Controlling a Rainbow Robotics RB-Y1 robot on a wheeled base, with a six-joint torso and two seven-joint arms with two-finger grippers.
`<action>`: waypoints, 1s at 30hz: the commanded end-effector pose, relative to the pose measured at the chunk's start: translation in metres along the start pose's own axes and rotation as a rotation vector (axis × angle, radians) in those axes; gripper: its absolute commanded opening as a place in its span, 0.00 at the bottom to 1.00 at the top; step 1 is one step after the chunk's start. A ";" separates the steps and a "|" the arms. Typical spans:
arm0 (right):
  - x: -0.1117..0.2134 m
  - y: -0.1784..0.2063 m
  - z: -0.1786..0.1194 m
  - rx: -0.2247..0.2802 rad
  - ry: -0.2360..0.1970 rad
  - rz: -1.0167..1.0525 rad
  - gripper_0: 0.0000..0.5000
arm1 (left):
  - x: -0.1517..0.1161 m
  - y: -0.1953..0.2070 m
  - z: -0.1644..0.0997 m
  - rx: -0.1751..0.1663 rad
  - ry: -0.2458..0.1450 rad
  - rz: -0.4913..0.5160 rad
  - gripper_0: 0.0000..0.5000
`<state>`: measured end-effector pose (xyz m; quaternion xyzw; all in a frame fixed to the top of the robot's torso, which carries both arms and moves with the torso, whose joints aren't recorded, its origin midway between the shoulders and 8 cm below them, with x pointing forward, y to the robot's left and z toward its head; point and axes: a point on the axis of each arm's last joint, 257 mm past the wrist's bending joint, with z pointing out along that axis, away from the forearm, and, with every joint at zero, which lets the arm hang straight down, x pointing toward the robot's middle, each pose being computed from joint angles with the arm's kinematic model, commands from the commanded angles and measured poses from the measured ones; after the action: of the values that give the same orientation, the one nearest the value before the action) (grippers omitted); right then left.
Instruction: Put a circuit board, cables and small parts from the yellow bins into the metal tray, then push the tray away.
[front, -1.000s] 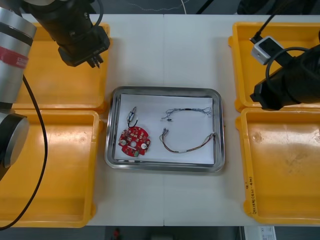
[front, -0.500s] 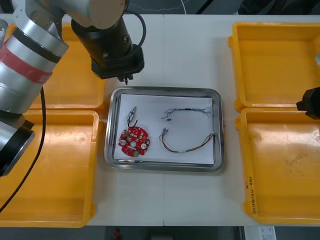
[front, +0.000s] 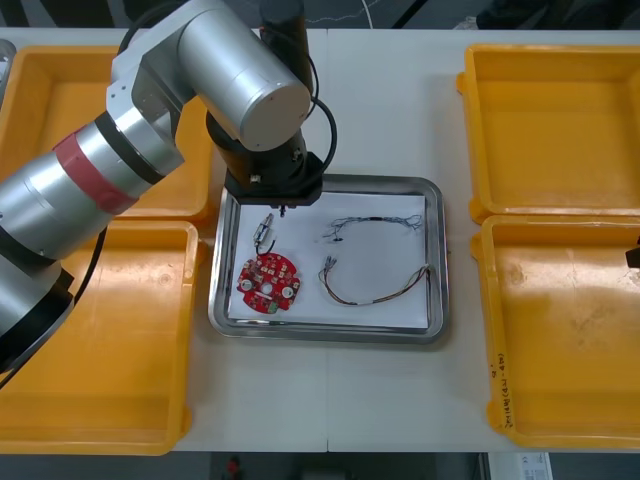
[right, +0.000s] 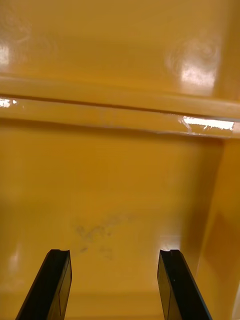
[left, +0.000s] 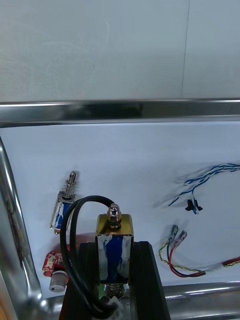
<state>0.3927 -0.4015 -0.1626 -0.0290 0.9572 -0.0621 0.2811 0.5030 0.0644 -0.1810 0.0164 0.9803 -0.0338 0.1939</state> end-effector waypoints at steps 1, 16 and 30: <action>0.009 -0.003 -0.005 -0.005 -0.008 0.067 1.00 | 0.015 0.000 0.014 -0.012 0.015 -0.026 0.00; 0.026 0.004 0.001 -0.032 0.031 0.094 1.00 | 0.017 0.005 0.057 -0.018 0.019 -0.027 0.00; 0.036 0.006 0.005 -0.044 0.050 0.153 1.00 | 0.015 0.009 0.063 -0.021 0.018 -0.038 1.00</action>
<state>0.3703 -0.3956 -0.1922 0.0048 0.9683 -0.0286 0.2481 0.5129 0.0678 -0.2427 0.0156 0.9829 -0.0245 0.1820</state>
